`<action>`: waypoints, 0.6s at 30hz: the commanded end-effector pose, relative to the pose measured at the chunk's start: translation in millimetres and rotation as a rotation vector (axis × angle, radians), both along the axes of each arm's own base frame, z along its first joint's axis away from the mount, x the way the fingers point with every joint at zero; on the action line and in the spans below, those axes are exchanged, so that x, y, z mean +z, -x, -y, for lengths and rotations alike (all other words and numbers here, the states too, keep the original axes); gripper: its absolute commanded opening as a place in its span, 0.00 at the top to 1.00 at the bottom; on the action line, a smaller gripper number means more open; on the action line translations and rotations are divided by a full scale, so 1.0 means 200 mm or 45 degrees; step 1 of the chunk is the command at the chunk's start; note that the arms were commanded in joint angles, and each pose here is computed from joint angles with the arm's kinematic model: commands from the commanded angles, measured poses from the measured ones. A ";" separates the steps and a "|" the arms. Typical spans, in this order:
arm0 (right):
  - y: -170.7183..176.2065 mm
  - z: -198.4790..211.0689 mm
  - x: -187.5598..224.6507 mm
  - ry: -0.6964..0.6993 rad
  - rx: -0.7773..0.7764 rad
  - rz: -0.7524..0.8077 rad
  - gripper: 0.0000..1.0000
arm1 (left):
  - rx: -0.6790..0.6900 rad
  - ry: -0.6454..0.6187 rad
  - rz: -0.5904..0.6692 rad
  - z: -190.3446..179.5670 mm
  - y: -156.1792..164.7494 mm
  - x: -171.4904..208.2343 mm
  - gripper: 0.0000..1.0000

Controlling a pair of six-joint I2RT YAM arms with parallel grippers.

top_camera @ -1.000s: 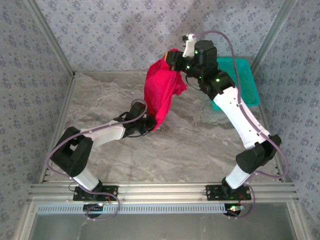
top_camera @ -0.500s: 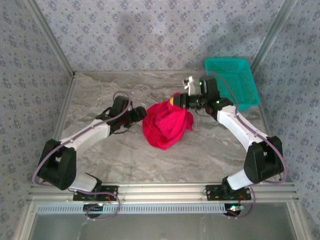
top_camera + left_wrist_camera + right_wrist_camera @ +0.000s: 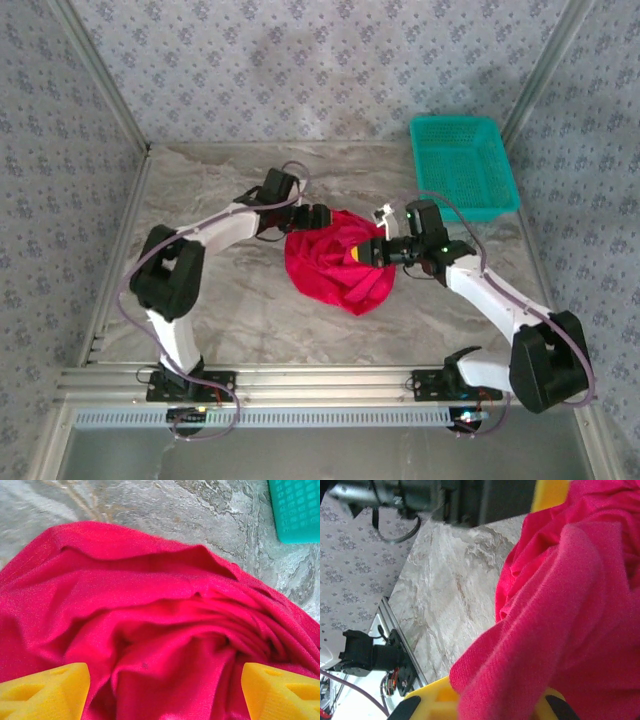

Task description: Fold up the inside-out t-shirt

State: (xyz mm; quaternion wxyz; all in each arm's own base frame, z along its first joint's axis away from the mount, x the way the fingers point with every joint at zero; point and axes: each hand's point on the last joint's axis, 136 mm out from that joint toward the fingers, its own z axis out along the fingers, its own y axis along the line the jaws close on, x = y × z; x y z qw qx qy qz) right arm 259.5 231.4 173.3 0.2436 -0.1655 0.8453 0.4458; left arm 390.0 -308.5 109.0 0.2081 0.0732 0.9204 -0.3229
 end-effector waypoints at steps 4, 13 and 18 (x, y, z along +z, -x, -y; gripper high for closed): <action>0.05 0.04 -0.06 0.040 -0.008 0.011 1.00 | -0.129 0.031 0.041 0.22 -0.13 0.03 0.19; -0.01 0.11 0.00 0.054 -0.090 0.056 1.00 | -0.231 -0.053 -0.182 0.31 -0.10 -0.29 0.54; -0.08 0.19 0.04 0.088 -0.192 0.093 1.00 | -0.154 0.031 -0.248 0.21 -0.16 -0.22 1.00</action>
